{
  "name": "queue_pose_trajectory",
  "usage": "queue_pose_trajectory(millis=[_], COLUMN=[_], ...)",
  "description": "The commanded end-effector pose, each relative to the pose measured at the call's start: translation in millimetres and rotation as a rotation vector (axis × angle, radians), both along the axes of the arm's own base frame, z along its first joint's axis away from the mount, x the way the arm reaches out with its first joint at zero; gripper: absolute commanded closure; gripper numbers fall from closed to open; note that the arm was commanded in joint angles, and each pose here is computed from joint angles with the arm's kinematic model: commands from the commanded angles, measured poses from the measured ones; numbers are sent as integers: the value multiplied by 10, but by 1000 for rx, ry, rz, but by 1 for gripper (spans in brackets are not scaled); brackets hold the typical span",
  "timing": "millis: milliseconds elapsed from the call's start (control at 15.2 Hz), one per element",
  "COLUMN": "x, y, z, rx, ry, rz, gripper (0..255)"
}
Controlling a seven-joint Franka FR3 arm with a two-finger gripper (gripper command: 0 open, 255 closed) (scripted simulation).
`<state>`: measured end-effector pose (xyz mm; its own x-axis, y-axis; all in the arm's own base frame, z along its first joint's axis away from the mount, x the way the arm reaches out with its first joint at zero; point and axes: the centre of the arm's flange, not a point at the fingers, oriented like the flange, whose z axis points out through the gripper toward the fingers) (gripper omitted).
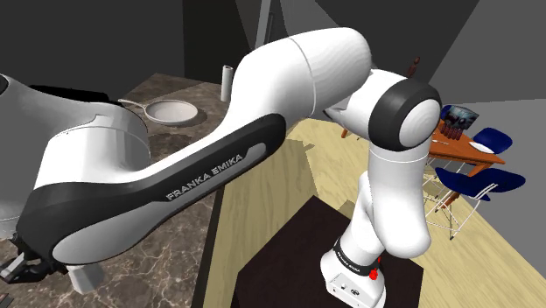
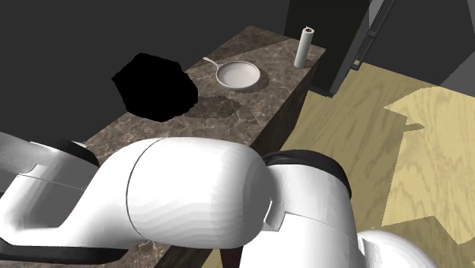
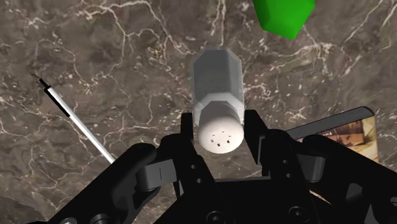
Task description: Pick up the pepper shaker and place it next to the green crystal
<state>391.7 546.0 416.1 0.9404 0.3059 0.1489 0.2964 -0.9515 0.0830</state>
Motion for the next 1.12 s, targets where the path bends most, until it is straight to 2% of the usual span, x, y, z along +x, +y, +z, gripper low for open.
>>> queue_pose_trajectory(millis=[0,396,858,924,1056], x=[6,6,6,6,6], y=[6,6,6,6,6], z=[-104,-435,-435,-435,-436], rx=[0,0,0,0,0], ry=[0,0,0,0,0], rz=[0,0,0,0,0], gripper=[255,255,255,0,0])
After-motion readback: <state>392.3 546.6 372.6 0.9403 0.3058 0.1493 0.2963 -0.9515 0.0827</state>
